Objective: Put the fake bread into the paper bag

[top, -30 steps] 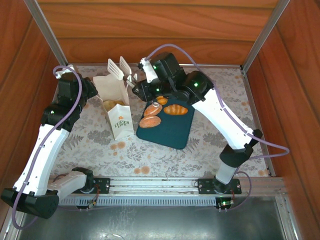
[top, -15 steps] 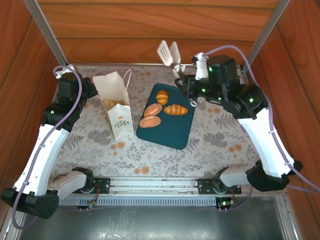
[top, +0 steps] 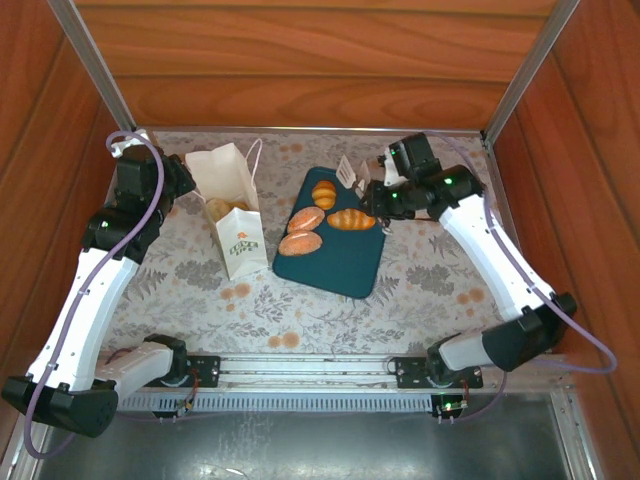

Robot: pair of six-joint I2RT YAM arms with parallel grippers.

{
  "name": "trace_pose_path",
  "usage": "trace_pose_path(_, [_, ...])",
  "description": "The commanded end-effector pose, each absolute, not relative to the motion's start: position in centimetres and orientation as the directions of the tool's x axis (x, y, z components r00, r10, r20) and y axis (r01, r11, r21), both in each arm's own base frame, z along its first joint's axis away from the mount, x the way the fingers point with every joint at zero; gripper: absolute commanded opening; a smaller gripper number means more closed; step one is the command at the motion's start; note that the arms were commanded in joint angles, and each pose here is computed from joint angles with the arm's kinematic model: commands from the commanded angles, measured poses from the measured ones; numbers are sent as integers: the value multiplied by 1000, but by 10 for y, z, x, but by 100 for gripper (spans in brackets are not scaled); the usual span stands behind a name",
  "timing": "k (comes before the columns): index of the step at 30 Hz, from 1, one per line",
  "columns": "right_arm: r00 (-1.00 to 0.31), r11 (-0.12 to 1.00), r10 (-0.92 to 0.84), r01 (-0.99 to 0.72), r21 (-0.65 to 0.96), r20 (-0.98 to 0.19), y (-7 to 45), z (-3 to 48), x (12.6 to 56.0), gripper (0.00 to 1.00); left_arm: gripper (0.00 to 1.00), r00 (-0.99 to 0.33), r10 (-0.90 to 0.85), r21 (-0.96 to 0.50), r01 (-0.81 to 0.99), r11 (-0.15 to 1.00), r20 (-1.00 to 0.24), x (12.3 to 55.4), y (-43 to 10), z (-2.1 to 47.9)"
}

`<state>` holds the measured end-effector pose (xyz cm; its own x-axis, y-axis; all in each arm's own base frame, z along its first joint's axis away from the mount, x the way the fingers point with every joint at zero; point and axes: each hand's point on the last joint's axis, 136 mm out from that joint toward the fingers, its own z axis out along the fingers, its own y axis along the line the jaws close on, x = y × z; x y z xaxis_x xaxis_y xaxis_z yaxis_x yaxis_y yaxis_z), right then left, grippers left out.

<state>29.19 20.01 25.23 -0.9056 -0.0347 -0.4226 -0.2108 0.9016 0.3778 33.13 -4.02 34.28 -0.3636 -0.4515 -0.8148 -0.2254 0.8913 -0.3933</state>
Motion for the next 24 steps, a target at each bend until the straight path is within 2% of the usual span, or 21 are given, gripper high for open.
trace_pose_path(1, [-906, 879, -63, -249, 406, -420, 216, 249, 305, 42, 0, -355, -459, -404, -221, 888, -814, 331, -40, 348])
trace_pose_path(14, [-933, 928, -126, -231, 293, -336, 233, 198, 356, 49, 0, -358, -456, -402, -219, 889, -815, 333, -41, 349])
trace_pose_path(24, [-936, 942, -204, -268, 204, -287, 244, 167, 373, 53, 0, -363, -465, -411, -219, 885, -807, 335, -43, 348])
